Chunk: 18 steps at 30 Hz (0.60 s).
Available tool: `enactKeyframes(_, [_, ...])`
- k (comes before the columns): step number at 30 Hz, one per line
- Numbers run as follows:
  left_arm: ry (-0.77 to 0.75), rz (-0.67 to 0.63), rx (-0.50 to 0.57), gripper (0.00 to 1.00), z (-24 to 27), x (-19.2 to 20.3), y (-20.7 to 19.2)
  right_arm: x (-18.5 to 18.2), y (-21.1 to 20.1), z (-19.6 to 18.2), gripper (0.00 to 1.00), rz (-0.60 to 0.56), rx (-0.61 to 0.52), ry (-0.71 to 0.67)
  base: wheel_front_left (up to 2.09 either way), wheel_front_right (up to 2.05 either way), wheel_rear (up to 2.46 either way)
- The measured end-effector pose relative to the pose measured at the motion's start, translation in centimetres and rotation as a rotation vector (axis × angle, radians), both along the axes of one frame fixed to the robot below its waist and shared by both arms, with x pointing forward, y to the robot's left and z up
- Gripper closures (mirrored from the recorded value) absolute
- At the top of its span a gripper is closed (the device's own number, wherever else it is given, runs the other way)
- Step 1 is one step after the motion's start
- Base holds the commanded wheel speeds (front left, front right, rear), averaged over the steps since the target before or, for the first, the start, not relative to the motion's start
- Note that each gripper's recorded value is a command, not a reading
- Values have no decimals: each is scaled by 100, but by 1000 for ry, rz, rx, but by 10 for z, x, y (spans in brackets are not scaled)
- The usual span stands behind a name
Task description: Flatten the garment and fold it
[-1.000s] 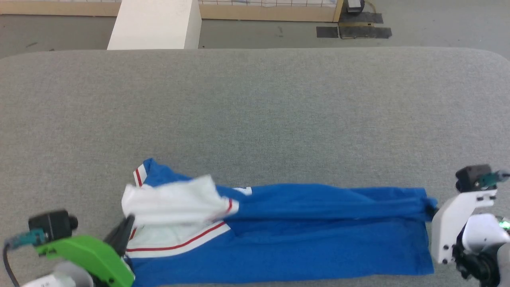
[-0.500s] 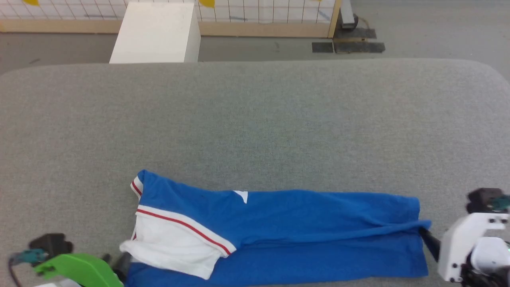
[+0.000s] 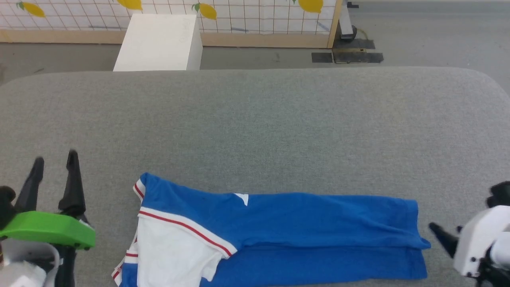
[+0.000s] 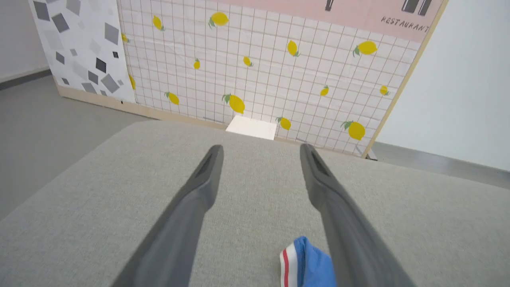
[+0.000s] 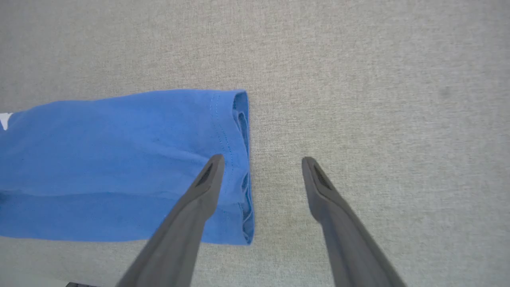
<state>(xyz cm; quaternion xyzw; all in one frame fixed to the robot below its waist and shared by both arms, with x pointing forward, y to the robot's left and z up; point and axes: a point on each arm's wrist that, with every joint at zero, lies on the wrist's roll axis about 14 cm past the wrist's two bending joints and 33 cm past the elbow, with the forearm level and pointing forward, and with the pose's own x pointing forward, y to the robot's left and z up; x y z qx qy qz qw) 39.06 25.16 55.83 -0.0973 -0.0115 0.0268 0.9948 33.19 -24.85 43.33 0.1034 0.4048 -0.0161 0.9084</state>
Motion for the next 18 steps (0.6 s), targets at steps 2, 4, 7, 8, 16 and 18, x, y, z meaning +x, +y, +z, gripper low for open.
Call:
enactKeyframes(2, [-85, -3, 36, 0, 7, 5, -4, -2, 9, -14, 0, 42, 4, 58, 0, 0, 0])
enactKeyframes(4, [-117, -16, 66, 0, 7, 9, -9, 0, 13, -22, 0, 58, 19, 84, 0, 0, 0])
enactKeyframes(7, [-155, -48, 134, 0, 8, 14, -17, 3, 20, -33, 0, 91, 21, 121, 0, 0, 0])
enactKeyframes(8, [-164, -46, 146, 0, 9, 16, -18, 4, 22, -37, 0, 104, 12, 132, 0, 0, 0])
enactKeyframes(16, [-208, -32, 155, 0, 9, 22, -24, 11, 63, -61, 0, 241, 33, 191, 0, 0, 0])
enactKeyframes(18, [-209, -30, 163, 0, 8, 23, -23, 12, 65, -62, 0, 256, 26, 196, 0, 0, 0])
